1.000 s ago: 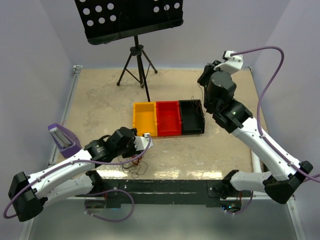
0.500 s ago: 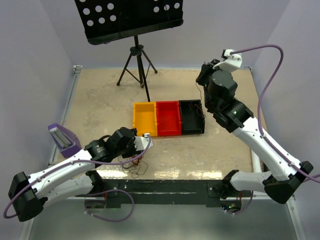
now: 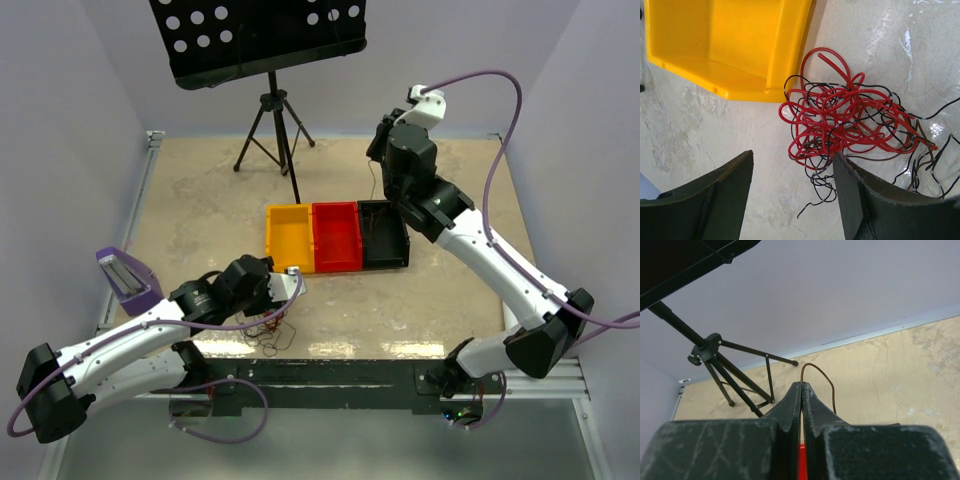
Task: Untangle the cables
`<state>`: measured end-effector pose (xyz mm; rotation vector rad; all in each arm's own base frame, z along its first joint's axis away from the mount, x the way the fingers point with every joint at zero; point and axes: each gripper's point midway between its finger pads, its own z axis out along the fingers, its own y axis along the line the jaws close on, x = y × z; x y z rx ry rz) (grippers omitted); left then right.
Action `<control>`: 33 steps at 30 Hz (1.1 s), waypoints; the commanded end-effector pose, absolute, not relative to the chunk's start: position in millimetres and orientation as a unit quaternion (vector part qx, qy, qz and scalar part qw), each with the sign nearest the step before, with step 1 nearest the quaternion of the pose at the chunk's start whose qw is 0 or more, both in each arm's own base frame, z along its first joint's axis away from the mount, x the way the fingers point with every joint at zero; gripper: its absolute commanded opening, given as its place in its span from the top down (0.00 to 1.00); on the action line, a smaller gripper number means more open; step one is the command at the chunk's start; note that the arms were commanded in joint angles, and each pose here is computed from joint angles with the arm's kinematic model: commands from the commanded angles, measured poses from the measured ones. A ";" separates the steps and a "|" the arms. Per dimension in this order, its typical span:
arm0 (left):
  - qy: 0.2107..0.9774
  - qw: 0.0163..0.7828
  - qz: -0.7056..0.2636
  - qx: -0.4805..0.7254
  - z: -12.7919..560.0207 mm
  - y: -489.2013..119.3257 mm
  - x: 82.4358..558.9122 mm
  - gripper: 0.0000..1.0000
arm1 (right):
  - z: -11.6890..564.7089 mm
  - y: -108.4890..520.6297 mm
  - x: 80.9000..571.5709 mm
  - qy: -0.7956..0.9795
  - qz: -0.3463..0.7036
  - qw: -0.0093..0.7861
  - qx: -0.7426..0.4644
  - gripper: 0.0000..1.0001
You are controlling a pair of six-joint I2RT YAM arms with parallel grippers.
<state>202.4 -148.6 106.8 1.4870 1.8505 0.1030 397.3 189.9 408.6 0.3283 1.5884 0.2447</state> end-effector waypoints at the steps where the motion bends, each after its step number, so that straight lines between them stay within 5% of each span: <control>1: 0.722 0.384 0.051 0.574 106.7 -146.3 207.2 0.31 | 422.9 189.1 400.2 0.693 0.127 0.692 0.156 1.00; 17: 0.722 0.384 0.043 0.574 109.3 -149.8 206.9 0.30 | 335.5 120.0 389.5 0.729 0.028 0.659 0.185 1.00; 33: 0.726 0.392 0.033 0.564 116.0 -153.8 207.7 0.30 | 174.8 159.4 386.7 0.829 0.072 0.530 0.162 1.00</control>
